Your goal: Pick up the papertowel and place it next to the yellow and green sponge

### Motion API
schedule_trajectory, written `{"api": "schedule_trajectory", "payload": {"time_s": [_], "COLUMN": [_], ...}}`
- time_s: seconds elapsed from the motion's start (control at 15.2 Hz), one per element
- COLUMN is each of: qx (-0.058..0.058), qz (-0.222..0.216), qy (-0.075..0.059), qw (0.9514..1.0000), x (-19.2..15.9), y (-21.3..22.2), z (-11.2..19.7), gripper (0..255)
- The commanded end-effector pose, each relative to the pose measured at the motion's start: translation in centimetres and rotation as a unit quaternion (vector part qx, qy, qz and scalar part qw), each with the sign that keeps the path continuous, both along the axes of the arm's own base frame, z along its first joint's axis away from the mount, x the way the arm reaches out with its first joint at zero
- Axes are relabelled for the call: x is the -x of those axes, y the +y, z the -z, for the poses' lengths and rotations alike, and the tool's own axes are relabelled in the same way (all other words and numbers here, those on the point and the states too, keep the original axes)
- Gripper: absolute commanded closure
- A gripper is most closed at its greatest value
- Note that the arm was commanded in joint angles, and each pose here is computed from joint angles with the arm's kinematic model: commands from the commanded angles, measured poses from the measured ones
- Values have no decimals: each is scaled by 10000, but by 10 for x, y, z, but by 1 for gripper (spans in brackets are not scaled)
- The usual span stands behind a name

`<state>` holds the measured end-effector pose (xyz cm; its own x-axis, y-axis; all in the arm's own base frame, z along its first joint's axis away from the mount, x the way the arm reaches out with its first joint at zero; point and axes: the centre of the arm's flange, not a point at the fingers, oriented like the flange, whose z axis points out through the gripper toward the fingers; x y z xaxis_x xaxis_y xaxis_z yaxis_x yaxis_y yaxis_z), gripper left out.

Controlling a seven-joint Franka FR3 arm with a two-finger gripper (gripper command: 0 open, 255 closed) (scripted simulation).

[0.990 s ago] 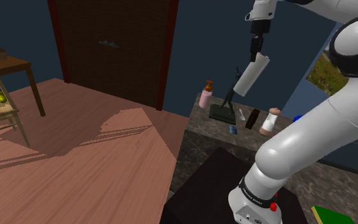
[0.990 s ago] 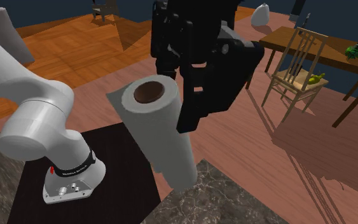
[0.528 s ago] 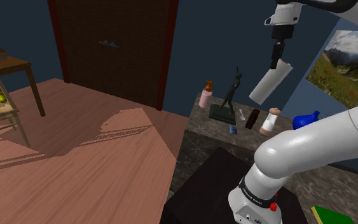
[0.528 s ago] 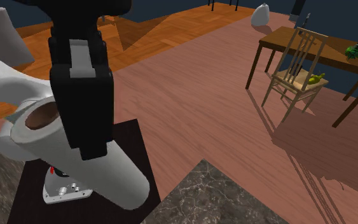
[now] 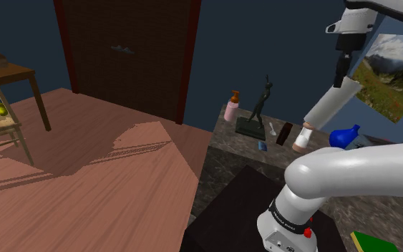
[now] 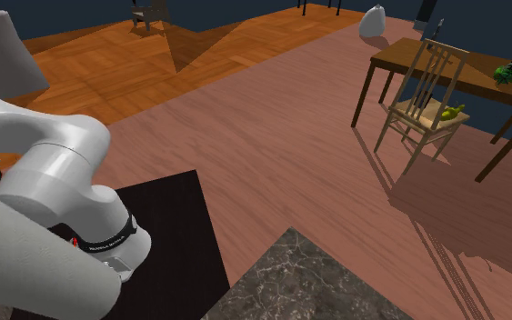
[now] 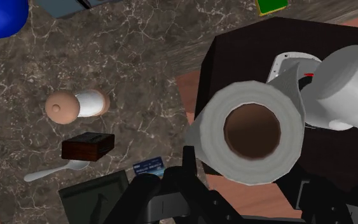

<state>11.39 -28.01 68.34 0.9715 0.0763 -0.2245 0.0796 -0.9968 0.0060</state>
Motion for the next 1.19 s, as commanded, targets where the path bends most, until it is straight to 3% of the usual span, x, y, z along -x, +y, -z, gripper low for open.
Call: {"api": "schedule_trajectory", "payload": {"time_s": [0.0,1.12], "qx": [-2,-2], "qz": [0,0], "qy": [1,1], "qw": [10000,10000], "x": [28,251], "y": [2,23], "z": [0,-1], "gripper": [255,255]}}
